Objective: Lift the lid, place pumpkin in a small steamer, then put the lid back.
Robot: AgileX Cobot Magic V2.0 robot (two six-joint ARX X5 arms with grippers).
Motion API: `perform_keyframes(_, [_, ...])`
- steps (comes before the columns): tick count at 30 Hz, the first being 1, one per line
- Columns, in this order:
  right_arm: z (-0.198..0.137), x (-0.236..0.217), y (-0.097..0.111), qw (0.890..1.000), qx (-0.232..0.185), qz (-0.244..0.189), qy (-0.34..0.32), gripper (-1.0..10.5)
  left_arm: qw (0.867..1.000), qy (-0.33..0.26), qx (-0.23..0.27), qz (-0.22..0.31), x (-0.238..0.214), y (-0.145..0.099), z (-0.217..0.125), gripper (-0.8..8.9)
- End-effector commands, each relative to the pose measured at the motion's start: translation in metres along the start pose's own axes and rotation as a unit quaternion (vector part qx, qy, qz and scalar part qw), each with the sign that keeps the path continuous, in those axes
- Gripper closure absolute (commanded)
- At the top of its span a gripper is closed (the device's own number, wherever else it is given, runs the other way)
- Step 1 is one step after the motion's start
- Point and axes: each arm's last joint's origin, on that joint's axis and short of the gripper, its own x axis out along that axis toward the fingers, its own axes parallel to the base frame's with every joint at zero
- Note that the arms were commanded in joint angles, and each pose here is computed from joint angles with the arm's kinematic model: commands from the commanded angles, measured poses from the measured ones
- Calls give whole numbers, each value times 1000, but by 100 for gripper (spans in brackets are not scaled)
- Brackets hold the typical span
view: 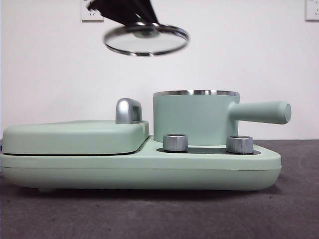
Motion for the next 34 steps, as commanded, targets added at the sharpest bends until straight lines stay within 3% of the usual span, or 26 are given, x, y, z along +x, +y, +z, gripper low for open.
perform_keyframes(1, [-21, -4, 1, 999, 13, 21, -29, 420, 999, -28, 12, -15, 11, -11, 10, 732])
perform_keyframes(5, [-51, 0, 1, 997, 38, 56, -45, 420, 999, -34, 21, -29, 29, -21, 9, 732])
perform_keyframes(13, [-88, 17, 0, 993, 74, 76, -46, 420, 998, -35, 35, -48, 67, -34, 0, 733])
perform_keyframes(34, [-86, 16, 0, 991, 79, 74, -75, 420, 998, 4, 34, -61, 110, -41, -25, 733])
